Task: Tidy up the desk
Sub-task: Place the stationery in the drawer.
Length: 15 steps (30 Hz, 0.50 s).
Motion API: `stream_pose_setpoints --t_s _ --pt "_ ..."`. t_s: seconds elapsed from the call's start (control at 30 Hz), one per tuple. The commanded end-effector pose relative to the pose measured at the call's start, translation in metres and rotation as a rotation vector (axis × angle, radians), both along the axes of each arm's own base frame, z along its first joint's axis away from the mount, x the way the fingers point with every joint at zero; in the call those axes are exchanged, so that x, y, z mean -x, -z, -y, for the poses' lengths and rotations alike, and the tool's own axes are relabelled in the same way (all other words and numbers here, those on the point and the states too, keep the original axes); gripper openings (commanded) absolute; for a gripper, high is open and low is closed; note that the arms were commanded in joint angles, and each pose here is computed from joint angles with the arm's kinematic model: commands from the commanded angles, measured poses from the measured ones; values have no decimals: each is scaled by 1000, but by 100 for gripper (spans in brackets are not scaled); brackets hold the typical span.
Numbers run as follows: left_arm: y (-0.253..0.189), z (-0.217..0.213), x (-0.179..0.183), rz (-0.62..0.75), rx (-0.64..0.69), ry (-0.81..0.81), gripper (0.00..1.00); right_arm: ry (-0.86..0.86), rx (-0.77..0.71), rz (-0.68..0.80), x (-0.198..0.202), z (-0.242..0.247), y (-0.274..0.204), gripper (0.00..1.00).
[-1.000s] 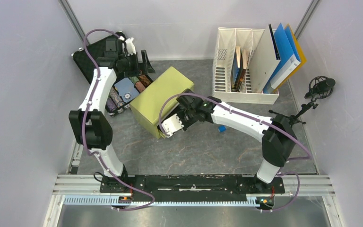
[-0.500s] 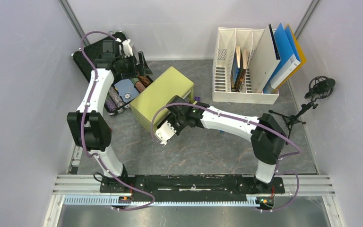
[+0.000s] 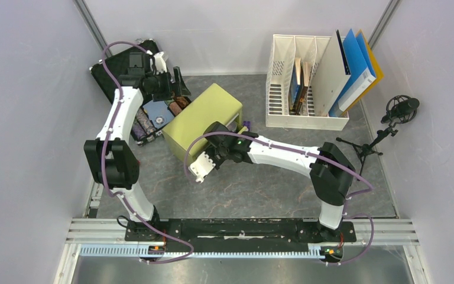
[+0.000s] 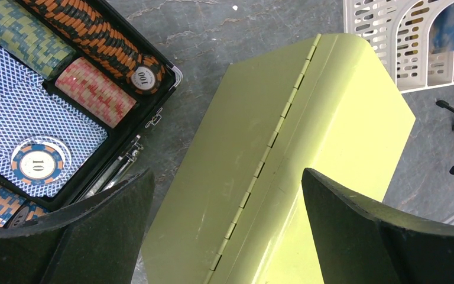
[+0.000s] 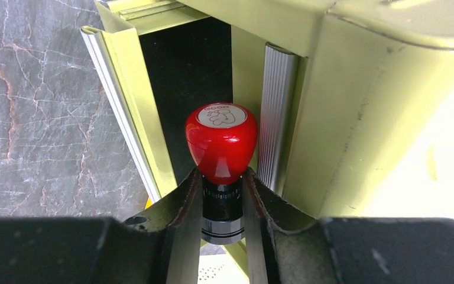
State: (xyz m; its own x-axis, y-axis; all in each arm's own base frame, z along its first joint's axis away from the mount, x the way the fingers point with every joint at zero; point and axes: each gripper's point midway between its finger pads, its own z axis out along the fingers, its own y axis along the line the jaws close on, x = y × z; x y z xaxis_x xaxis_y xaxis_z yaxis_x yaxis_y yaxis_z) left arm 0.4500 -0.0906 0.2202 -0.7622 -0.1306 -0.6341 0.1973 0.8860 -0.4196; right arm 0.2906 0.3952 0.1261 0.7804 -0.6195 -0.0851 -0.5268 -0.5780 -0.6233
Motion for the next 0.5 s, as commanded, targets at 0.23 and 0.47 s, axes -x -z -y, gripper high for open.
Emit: stream_pose_setpoints --t_s 0.23,0.47 --pt "-18 -3 7 60 -14 24 100 -30 -25 17 2 -13 7 33" --pt "-21 -5 9 67 -17 19 100 -51 -5 11 8 -17 17 34"
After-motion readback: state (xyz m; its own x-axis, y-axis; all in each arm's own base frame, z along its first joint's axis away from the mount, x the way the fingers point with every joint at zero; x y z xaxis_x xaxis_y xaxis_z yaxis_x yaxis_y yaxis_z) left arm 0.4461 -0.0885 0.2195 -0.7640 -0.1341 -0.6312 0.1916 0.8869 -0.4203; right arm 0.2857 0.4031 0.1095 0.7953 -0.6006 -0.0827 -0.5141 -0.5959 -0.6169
